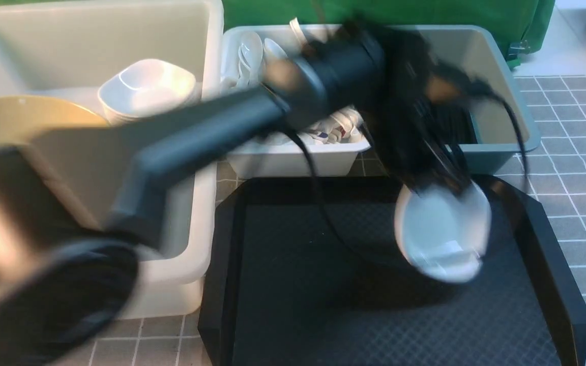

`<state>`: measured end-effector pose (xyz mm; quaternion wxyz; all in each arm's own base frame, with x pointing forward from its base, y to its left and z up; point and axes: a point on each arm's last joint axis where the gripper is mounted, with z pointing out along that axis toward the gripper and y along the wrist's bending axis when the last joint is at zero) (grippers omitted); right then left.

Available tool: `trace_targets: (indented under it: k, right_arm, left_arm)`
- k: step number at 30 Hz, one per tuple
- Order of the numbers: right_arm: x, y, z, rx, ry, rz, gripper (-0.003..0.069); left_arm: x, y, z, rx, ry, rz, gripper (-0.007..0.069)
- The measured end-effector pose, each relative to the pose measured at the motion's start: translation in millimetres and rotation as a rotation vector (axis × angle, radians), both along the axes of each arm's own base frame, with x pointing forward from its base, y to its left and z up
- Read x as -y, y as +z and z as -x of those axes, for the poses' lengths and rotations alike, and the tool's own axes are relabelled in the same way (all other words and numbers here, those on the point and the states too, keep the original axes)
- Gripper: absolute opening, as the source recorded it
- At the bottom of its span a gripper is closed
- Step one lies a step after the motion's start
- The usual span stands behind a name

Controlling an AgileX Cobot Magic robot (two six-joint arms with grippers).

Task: On grey table put chopsticks spoon bowls plates into blue grey white boxes.
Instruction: 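Place the white bowl into the white bin with the other dishes with the left gripper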

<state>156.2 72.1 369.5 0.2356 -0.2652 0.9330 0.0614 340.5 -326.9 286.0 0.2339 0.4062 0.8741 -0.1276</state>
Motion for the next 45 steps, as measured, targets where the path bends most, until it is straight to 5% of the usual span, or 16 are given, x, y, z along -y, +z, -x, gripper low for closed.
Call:
trace_targets:
  k: [6, 10, 20, 29, 39, 43, 45]
  right_arm:
    - [-39.9, 24.7, -34.7, 0.024, 0.142, -0.054, 0.0045]
    - [-81.3, 41.7, -43.3, 0.097, 0.28, -0.092, 0.0045]
    - [-156.6, 42.2, -73.6, 0.16, 0.45, -0.1, 0.0045]
    - [-174.2, 27.3, -104.2, 0.224, 0.443, -0.018, 0.0046]
    - [-178.6, 20.0, -116.9, 0.263, 0.455, 0.005, 0.0046]
    - [-171.5, 19.6, -123.6, 0.265, 0.438, 0.015, 0.0046]
    - [-167.0, 19.5, -127.0, 0.265, 0.425, 0.025, 0.0046]
  left_arm:
    - [-105.8, 106.5, -8.8, 0.189, 0.183, 0.045, 0.0002]
    - [-183.6, 137.7, -16.8, 0.222, 0.348, 0.04, 0.0002]
    - [-316.5, 124.8, -54.9, 0.15, 0.673, 0.124, 0.0002]
    - [-359.1, 53.4, -114.5, 0.076, 0.806, 0.254, 0.0002]
    - [-362.1, -16.4, -151.1, 0.048, 0.757, 0.227, 0.0052]
    - [-362.3, -22.6, -152.3, 0.052, 0.704, 0.19, 0.0191]
    - [-362.9, -23.6, -151.8, 0.057, 0.684, 0.167, 0.0344]
